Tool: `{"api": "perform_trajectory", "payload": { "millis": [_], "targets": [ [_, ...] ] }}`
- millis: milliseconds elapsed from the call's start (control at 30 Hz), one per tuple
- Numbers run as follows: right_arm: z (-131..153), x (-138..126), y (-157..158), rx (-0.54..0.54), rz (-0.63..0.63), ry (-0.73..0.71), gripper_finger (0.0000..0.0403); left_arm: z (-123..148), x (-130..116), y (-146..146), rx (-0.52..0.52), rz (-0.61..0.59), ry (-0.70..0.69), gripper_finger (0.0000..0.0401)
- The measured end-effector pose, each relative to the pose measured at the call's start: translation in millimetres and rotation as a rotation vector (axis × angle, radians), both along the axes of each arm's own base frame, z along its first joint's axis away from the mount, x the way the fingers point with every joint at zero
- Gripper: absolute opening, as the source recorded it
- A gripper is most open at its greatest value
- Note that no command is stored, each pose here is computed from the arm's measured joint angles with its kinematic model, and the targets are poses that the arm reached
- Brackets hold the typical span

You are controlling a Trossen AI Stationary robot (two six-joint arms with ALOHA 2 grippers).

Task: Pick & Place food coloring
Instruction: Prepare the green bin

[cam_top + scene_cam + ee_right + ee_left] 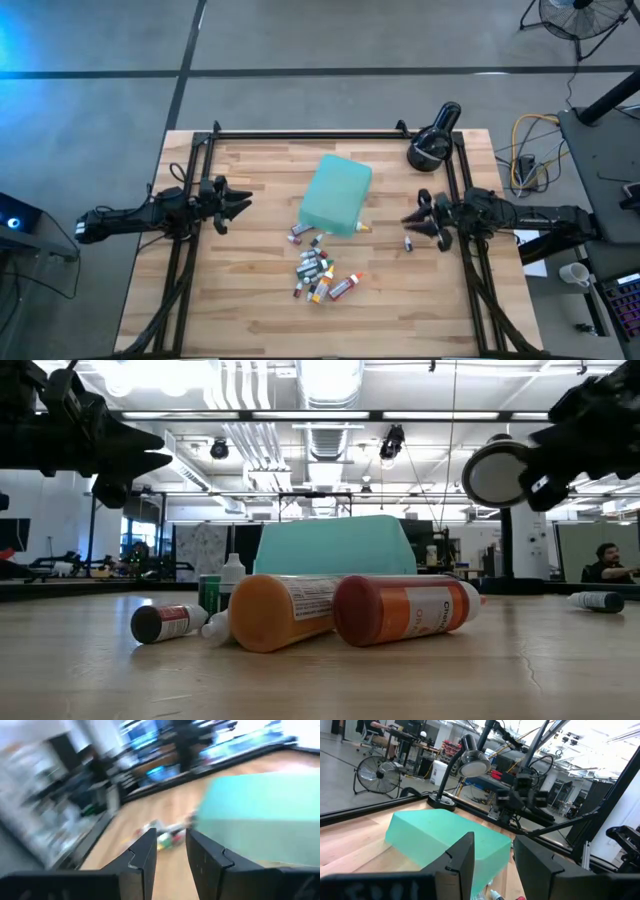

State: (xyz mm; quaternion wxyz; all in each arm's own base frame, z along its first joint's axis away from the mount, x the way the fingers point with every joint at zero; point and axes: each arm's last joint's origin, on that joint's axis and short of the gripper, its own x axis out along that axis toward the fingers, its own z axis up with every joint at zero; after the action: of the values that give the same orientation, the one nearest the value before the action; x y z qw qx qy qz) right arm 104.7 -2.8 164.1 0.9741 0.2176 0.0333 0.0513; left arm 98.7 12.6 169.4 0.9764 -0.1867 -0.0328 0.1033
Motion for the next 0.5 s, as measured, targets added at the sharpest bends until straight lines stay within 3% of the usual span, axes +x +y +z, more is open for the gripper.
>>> {"api": "perform_trajectory", "payload": {
  "millis": [133,267,400,500],
  "targets": [
    [-0.4,1.9,-6.7,0.139,-0.232,0.009,0.0095,-0.1,0.0,0.0,0.000,0.000,0.001,0.0110],
    [-2.5,6.3,-9.3,0.149,-0.312,0.028,0.0095,-0.1,0.0,0.0,0.000,0.000,0.001,0.0110],
    [4.4,14.6,-10.1,0.061,-0.310,-0.029,0.0095,-0.2,0.0,0.0,0.000,0.000,0.002,0.0110],
    [4.4,23.1,-10.9,-0.126,-0.304,0.016,0.0095,-0.5,0.0,0.0,0.000,0.000,0.005,0.0110]
  ]
}}
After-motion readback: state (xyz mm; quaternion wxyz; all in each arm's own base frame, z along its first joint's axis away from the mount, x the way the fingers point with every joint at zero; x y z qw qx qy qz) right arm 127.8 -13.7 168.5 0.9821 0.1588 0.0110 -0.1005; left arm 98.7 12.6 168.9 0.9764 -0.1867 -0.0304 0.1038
